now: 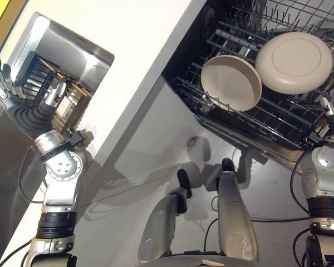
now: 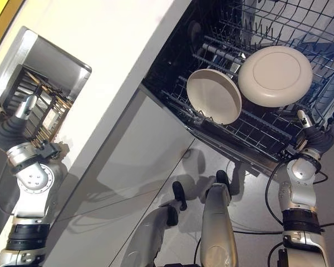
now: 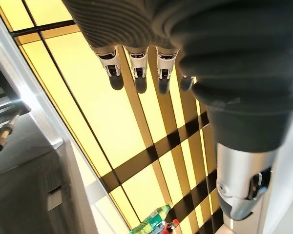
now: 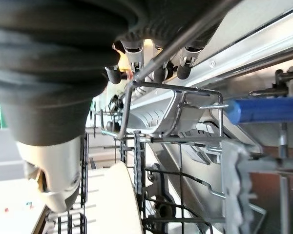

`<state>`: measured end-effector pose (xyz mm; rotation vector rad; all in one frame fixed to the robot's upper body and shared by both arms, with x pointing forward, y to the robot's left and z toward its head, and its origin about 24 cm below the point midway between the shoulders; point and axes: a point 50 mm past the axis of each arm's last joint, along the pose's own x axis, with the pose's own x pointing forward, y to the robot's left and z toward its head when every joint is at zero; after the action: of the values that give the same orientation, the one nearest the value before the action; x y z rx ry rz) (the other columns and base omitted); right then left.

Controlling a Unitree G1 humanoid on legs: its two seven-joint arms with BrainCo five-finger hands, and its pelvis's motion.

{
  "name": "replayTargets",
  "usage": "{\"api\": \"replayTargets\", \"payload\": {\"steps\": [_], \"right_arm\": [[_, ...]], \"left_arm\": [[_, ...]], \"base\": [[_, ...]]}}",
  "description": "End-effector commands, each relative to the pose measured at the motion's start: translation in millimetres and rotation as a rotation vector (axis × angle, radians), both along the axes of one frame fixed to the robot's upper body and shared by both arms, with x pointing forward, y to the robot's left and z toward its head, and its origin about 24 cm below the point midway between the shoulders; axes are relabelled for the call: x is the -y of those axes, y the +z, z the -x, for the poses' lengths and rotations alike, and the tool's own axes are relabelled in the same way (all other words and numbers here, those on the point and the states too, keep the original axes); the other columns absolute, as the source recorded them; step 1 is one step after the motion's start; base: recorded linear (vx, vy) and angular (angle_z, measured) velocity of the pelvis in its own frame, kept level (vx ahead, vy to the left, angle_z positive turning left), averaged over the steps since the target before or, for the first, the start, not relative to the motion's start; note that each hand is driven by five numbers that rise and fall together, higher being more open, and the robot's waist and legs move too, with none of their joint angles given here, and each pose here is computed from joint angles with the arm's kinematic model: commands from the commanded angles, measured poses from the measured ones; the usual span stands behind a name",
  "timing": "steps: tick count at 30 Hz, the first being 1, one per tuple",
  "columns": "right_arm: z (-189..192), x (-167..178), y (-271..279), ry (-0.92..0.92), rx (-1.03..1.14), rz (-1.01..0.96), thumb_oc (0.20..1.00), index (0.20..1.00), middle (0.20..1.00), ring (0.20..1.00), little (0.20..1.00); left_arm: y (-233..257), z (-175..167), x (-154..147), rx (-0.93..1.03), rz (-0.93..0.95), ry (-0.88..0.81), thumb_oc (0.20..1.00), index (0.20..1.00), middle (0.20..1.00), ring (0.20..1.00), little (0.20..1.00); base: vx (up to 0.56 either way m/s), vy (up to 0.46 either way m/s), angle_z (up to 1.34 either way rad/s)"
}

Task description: Pick up plates and place into dishwasher.

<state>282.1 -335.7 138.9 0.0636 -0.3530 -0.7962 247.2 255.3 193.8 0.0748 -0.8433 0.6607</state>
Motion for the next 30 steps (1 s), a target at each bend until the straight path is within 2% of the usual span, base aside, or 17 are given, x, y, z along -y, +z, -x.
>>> {"api": "replayTargets", "payload": {"steps": [1, 4, 13, 30], "right_arm": [[-37.2, -51.6, 4.6, 0.255, 0.007, -0.002, 1.0, 1.0, 1.0, 1.0, 1.0], [-44.8, -65.9, -0.4, 0.322, 0.001, -0.036, 1.0, 1.0, 1.0, 1.0, 1.0], [-63.0, -117.5, 14.7, 0.526, 0.034, 0.02, 1.0, 1.0, 1.0, 1.0, 1.0], [-73.6, -156.8, 67.2, 0.607, 0.189, 0.074, 1.0, 1.0, 1.0, 1.0, 1.0]], "left_arm": [[-12.0, -8.9, 14.8, -0.051, 0.01, -0.026, 1.0, 1.0, 1.0, 1.0, 1.0], [-9.5, -10.5, 16.9, -0.048, -0.004, -0.029, 1.0, 1.0, 1.0, 1.0, 1.0], [-8.5, -12.7, 21.7, -0.048, -0.008, -0.044, 1.0, 1.0, 1.0, 1.0, 1.0], [-10.1, -11.4, 17.6, -0.055, -0.003, -0.044, 1.0, 1.0, 1.0, 1.0, 1.0]], "base": [[-0.01, -0.047, 0.04], [-0.01, -0.034, -0.07], [0.01, 0.033, -0.06], [0.02, 0.085, 0.05]]}}
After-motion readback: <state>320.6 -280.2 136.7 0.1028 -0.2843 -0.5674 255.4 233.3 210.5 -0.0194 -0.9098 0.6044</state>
